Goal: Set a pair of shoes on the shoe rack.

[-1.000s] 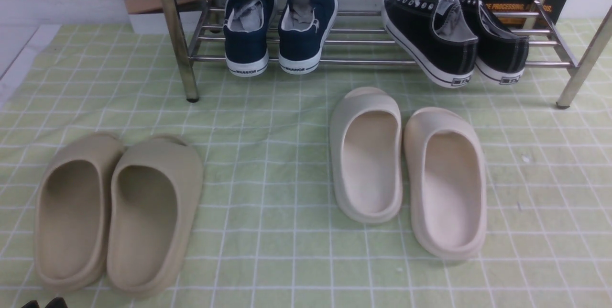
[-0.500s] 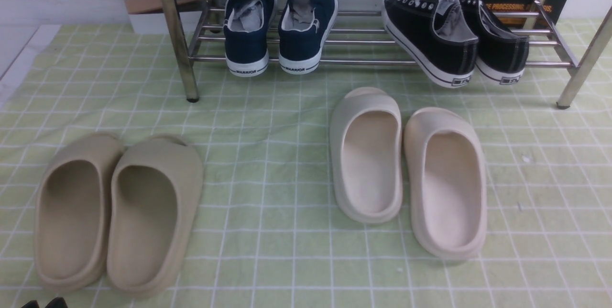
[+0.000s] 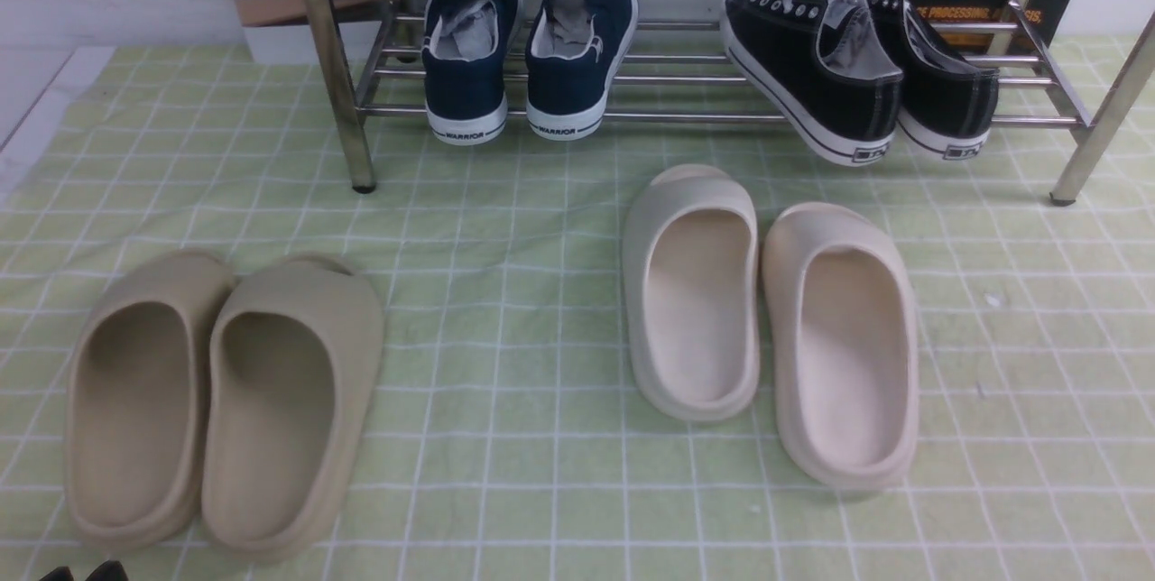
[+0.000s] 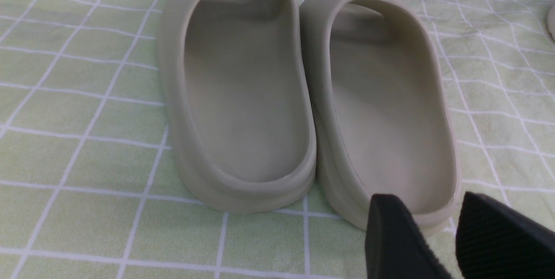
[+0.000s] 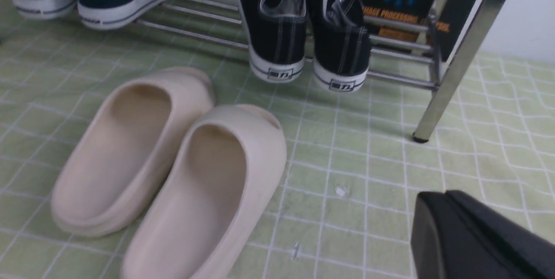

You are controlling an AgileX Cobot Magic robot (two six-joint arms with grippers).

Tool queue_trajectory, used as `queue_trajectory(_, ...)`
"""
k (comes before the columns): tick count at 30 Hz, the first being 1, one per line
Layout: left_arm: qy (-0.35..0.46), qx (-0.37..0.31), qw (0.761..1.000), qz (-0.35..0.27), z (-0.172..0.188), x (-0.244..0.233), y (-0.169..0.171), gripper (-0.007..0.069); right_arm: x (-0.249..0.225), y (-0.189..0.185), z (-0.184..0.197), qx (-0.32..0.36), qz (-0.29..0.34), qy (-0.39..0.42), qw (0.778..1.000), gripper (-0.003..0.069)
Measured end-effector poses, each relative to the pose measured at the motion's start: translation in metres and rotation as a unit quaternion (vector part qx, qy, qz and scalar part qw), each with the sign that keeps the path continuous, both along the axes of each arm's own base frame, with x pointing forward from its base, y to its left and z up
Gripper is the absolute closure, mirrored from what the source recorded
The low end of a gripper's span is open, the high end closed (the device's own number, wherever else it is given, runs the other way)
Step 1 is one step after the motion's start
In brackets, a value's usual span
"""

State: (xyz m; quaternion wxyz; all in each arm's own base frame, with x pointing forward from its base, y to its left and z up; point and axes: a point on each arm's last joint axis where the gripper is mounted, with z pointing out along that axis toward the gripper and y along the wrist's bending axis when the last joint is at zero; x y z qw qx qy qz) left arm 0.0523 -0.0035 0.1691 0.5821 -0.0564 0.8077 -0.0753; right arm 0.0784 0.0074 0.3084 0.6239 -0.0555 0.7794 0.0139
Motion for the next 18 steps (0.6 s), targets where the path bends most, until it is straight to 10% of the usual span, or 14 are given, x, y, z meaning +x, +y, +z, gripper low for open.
queue_trajectory(9,0.0,0.0,1.0,0.0,0.0,0.0,0.0,0.0388,-0.016,-0.014,-0.099,0.048,-0.108,-0.084,0.989,0.0662)
queue_trajectory(18,0.0,0.0,1.0,0.0,0.0,0.0,0.0,0.0388,-0.024,-0.015,-0.129,0.077,-0.127,-0.004,0.989,0.0662)
